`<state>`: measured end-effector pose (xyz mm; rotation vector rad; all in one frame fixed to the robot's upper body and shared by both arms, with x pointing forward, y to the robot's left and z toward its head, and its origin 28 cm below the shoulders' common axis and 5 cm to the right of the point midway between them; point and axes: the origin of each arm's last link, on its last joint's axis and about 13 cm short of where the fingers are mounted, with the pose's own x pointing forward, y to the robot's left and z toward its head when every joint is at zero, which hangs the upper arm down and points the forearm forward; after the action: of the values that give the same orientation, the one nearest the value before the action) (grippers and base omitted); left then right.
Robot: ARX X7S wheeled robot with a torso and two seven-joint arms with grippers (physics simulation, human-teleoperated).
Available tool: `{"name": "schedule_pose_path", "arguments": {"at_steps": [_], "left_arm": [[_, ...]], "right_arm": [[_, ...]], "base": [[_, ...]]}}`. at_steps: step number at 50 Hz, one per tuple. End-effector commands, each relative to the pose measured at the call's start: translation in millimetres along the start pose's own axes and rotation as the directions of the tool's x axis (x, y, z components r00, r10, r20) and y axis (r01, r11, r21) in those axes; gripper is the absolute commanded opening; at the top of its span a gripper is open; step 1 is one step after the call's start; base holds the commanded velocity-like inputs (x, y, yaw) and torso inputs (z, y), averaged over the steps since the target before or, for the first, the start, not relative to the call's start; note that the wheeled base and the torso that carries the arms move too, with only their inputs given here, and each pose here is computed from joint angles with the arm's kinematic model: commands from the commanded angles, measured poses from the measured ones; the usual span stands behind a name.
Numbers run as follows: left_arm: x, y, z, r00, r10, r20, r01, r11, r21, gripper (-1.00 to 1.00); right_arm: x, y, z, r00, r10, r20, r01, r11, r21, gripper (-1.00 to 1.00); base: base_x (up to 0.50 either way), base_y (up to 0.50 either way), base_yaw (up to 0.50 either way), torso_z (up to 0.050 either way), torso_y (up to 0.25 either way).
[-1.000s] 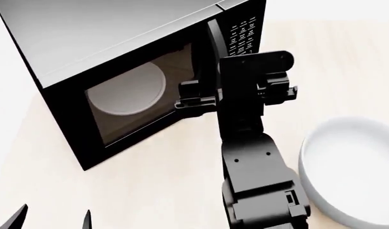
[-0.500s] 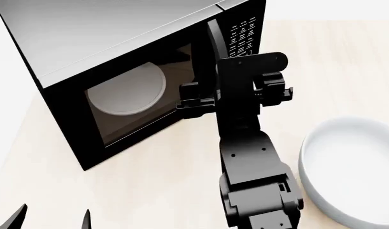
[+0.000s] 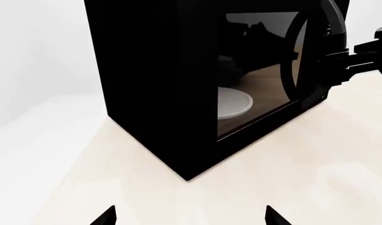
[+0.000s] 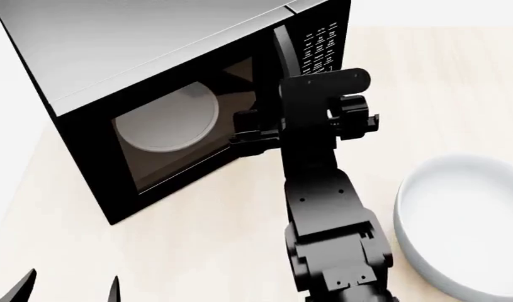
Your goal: Open the microwave.
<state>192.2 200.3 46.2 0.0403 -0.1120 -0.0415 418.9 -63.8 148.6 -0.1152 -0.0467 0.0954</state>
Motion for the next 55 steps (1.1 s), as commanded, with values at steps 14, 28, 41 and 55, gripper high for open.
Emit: {"name": "schedule_pose_path", "arguments": {"at_steps": [14,28,41,55], "left_arm": [[0,-0.3,0,1.0,-0.001,0.0,0.001,1.0,0.0,1.0],[0,-1.3,0,1.0,-0.004,0.0,0.004,1.0,0.002,1.0],[-1,-1.9,0,1.0,-0.006,0.001,0.006,1.0,0.001,1.0],[0,-0.9,1,1.0,-0.003,0.003,0.003,1.0,-0.001,1.0]], "right_arm": [[-7,-2.4,-1,1.0,-0.008,0.018,0.008,1.0,-0.016,-1.0],[-21,-4.7,-6,0.999,0.006,0.033,-0.006,1.0,-0.005,-1.0],[-38,-1.2,-3,0.998,0.03,0.058,-0.031,0.999,0.017,-1.0],[-63,4.8,3,0.992,0.07,0.103,-0.072,0.997,0.014,-1.0]], "base": [[0.0,0.0,0.0,0.0,0.0],[0.0,0.0,0.0,0.0,0.0],[0.0,0.0,0.0,0.0,0.0],[0.0,0.0,0.0,0.0,0.001]]}}
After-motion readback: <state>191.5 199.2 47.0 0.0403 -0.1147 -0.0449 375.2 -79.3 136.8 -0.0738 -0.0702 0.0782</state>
